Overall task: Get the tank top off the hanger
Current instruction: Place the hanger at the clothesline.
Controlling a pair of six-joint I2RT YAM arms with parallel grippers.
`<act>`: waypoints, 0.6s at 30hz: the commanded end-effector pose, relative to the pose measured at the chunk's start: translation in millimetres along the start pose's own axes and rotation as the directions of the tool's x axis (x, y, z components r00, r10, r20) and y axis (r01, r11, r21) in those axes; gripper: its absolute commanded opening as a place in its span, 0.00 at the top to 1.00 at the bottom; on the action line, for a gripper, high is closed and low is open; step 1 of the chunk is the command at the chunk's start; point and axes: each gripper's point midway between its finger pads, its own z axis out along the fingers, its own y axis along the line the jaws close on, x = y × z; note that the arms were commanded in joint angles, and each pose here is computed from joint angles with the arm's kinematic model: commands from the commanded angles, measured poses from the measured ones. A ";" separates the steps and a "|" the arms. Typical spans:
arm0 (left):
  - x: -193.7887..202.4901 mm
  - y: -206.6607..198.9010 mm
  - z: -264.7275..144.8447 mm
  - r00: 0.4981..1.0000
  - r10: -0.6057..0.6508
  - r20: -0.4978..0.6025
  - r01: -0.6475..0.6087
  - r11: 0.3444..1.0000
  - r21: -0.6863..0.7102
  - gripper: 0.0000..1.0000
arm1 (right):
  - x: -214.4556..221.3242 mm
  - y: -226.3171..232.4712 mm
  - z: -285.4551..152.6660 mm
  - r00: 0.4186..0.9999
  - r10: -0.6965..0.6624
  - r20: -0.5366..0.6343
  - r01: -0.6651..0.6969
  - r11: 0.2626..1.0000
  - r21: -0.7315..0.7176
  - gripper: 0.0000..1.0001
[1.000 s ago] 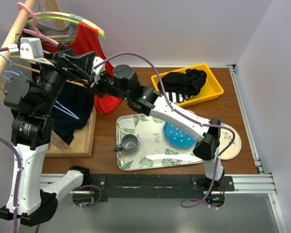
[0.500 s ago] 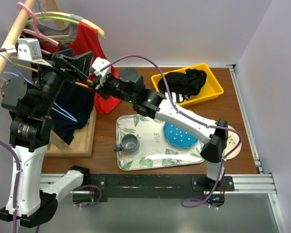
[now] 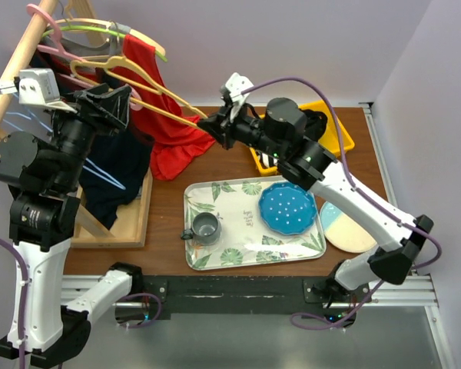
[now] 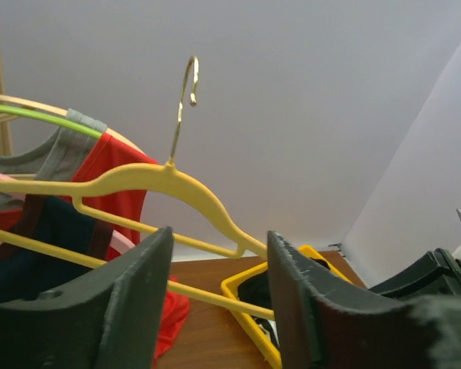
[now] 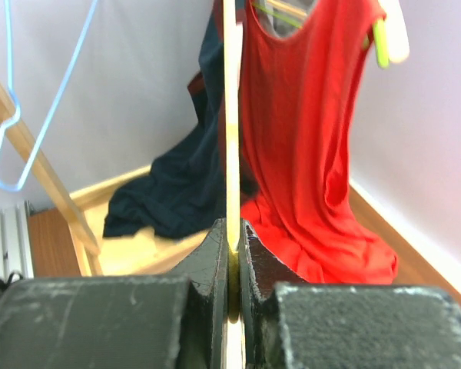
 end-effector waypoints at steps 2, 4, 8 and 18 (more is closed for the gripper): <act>-0.5 15.7 0.7 1.000 0.019 0.013 -0.018 0.996 -0.084 0.50 | 7.7 7.9 -37.3 0.999 0.020 -0.029 -0.021 1.000 -0.023 1.00; 3.4 18.7 3.0 1.000 0.015 0.010 -0.014 0.995 -0.094 0.50 | 12.8 7.4 -44.8 0.999 0.018 -0.040 -0.019 1.000 -0.022 1.00; 5.4 13.6 10.3 1.000 0.030 0.010 -0.029 0.998 -0.056 0.48 | 28.3 6.6 -53.2 0.996 0.016 -0.085 -0.017 1.000 -0.016 1.00; 17.0 -0.4 28.0 0.998 0.059 -0.031 -0.058 0.997 0.044 0.48 | 37.0 8.2 -61.7 0.994 -0.002 -0.108 0.000 1.000 -0.022 1.00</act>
